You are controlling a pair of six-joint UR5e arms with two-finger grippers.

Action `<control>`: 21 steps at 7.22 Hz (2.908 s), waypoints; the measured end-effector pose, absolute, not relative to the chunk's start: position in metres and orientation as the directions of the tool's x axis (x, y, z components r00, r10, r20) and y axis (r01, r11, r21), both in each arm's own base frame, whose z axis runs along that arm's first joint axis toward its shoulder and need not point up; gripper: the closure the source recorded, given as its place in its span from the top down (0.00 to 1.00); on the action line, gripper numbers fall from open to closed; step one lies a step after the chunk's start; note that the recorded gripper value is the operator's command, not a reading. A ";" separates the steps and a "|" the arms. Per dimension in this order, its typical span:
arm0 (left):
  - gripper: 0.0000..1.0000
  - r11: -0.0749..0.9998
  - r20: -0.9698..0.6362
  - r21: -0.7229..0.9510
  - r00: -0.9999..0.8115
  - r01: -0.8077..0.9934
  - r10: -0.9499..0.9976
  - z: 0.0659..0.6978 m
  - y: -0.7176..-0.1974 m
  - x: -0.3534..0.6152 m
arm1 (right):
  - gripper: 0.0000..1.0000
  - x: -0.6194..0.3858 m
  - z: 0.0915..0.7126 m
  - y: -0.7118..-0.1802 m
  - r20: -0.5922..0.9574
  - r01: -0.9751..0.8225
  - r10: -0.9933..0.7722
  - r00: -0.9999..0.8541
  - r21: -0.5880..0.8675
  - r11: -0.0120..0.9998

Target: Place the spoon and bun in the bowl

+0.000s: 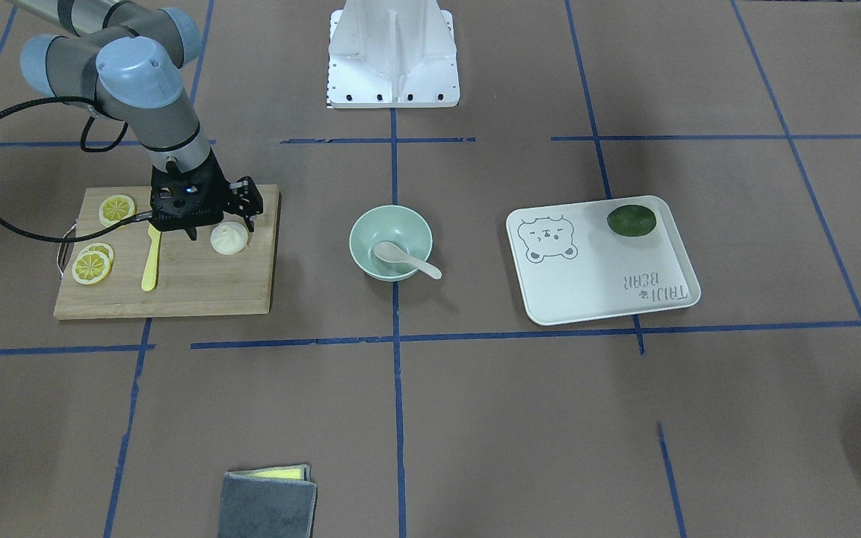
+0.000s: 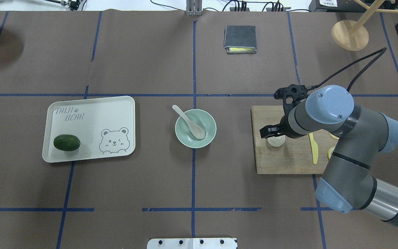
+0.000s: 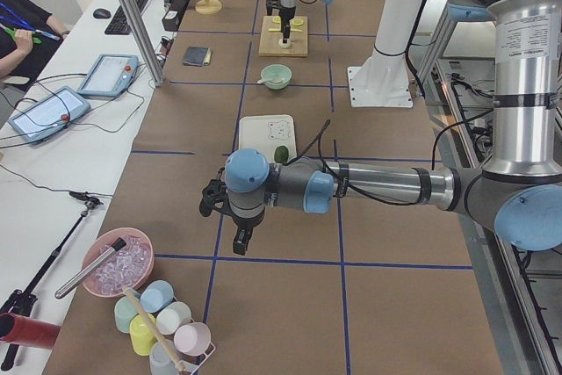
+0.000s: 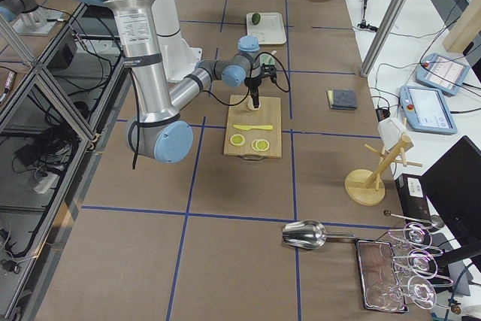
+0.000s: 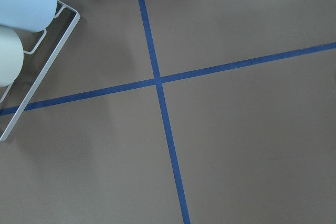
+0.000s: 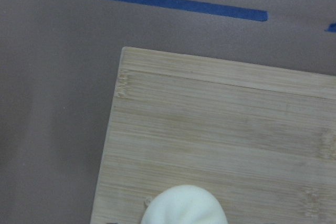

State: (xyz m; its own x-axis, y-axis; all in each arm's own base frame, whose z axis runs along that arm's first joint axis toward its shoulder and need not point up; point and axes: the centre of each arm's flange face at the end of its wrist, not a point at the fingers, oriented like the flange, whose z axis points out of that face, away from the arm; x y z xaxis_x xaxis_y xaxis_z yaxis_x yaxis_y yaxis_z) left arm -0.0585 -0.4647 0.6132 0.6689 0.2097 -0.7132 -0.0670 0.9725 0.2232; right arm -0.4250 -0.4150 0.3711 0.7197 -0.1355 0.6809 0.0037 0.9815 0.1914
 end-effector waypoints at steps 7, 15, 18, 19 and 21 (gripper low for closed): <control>1.00 0.971 -0.712 0.229 0.669 -0.067 0.214 0.610 -0.467 -0.058 | 0.00 -0.424 0.362 -0.415 0.690 -0.001 -0.141 0.710 0.201 0.980; 1.00 0.971 -0.712 0.230 0.668 -0.067 0.215 0.610 -0.468 -0.058 | 0.00 -0.543 0.184 -0.442 0.718 -0.118 -0.045 0.695 0.176 0.977; 1.00 0.971 -0.713 0.229 0.668 -0.067 0.214 0.610 -0.468 -0.058 | 0.00 -0.576 0.167 -0.434 0.715 -0.142 -0.018 0.699 0.164 0.976; 1.00 0.971 -0.713 0.228 0.667 -0.067 0.214 0.611 -0.467 -0.058 | 0.00 -0.585 0.167 -0.434 0.708 -0.145 -0.012 0.706 0.162 0.976; 1.00 0.971 -0.714 0.227 0.667 -0.068 0.214 0.611 -0.467 -0.058 | 0.62 -0.598 0.175 -0.432 0.689 -0.147 -0.011 0.724 0.170 0.974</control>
